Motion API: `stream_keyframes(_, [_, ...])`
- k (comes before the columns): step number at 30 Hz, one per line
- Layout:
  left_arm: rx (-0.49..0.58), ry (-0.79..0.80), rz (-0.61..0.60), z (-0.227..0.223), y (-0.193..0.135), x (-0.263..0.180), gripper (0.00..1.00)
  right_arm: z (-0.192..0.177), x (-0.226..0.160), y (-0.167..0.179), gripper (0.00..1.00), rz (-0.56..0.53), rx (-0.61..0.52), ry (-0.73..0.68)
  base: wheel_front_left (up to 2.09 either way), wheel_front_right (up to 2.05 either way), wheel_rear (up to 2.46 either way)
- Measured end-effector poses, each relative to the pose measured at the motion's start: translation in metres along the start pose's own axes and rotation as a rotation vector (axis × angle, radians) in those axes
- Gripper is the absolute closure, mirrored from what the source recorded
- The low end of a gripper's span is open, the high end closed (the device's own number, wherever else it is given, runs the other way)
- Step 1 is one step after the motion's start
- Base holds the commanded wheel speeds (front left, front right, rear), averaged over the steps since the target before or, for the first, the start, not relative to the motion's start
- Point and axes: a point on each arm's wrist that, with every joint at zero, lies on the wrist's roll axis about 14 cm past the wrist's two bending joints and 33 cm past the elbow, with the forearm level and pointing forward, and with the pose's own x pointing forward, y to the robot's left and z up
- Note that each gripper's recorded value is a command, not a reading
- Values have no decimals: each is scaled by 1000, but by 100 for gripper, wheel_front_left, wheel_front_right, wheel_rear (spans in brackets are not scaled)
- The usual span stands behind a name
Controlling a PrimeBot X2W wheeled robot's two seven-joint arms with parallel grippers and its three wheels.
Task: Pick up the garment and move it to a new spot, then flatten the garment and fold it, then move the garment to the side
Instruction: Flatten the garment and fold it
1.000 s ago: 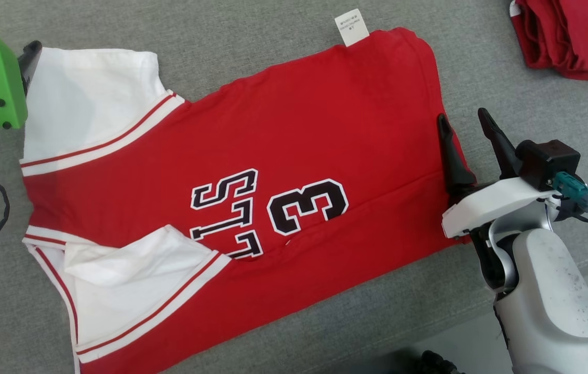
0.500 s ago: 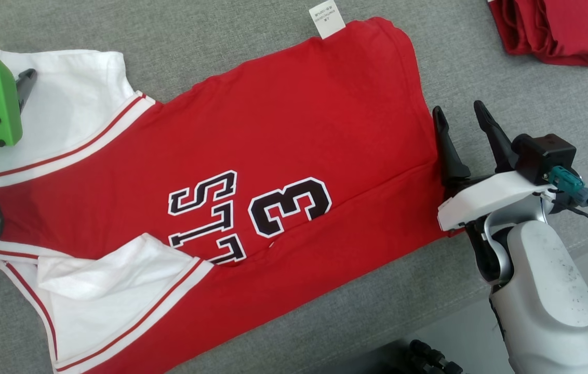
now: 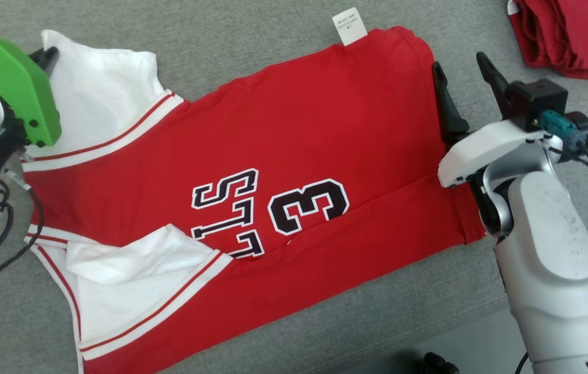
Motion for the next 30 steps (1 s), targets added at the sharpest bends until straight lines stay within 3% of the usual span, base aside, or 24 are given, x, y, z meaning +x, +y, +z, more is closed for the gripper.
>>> stream_keyframes(8, [24, -107, -49, 10, -23, -26, 100, 4, 38, -2, 0, 60, -200, 125, 0, 0, 0])
stream_keyframes(14, [34, -138, -49, 6, -27, -50, 100, -10, 53, 25, 0, 156, -255, 227, 0, 0, 0])
stream_keyframes(22, [41, -166, -29, 6, -22, -70, 100, -21, 60, 40, 0, 205, -277, 330, 0, 0, 0])
stream_keyframes(23, [41, -169, -27, 6, -21, -71, 100, -23, 61, 40, 24, 206, -276, 349, 0, 0, 0])
stream_keyframes(24, [42, -168, -25, 6, -20, -72, 100, -23, 62, 40, 56, 208, -273, 354, 0, 0, 0])
stream_keyframes(27, [41, -170, -23, 5, -19, -71, 100, -23, 63, 41, 75, 211, -261, 364, 0, 0, 0])
stream_keyframes(29, [40, -174, -24, 6, -19, -71, 100, -24, 63, 38, 100, 209, -257, 371, 0, 0, 0])
stream_keyframes(30, [39, -179, -24, 7, -19, -71, 100, -24, 63, 36, 100, 205, -249, 367, 0, 0, 0])
